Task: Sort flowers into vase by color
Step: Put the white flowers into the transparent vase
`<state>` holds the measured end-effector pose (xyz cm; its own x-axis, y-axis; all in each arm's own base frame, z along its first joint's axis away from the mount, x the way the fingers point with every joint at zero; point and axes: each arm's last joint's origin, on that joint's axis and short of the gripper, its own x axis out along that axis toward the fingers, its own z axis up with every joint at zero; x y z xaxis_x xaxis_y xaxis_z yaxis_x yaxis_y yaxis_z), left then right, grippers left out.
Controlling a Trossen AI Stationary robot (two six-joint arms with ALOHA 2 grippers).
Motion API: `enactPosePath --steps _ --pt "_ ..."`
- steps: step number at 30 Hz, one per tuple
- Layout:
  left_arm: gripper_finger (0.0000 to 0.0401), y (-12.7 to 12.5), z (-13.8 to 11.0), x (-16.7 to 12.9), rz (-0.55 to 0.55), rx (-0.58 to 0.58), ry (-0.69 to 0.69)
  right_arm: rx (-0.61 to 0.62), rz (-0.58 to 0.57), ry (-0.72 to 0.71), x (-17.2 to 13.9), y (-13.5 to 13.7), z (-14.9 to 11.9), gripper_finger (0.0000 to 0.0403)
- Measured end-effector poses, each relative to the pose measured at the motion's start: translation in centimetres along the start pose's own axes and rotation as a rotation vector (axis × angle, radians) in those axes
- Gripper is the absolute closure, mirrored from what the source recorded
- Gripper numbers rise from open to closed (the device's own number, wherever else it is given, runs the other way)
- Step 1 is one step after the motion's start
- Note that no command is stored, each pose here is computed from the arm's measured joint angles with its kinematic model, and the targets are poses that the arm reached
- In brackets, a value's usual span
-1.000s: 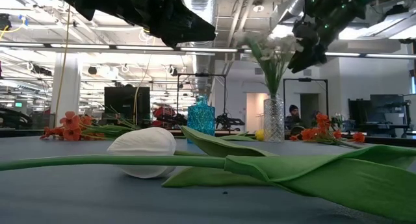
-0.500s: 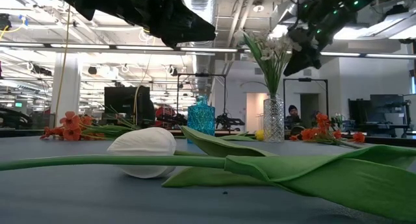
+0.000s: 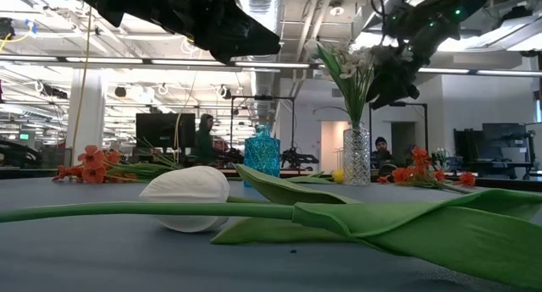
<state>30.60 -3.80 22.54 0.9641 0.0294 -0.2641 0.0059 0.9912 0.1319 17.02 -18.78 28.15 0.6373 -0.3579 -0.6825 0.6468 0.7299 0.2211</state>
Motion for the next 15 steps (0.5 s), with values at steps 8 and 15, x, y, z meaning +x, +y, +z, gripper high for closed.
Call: enactPosePath --steps 8,15 --pt "0.0276 0.0 -0.01 0.0 0.001 0.0 0.001 0.147 -0.008 -0.043 -0.34 -0.68 0.38 0.0157" --pt "0.0276 0.0 -0.02 0.0 0.001 -0.002 0.002 0.337 -0.005 -0.045 -0.31 -0.66 0.41 0.016"
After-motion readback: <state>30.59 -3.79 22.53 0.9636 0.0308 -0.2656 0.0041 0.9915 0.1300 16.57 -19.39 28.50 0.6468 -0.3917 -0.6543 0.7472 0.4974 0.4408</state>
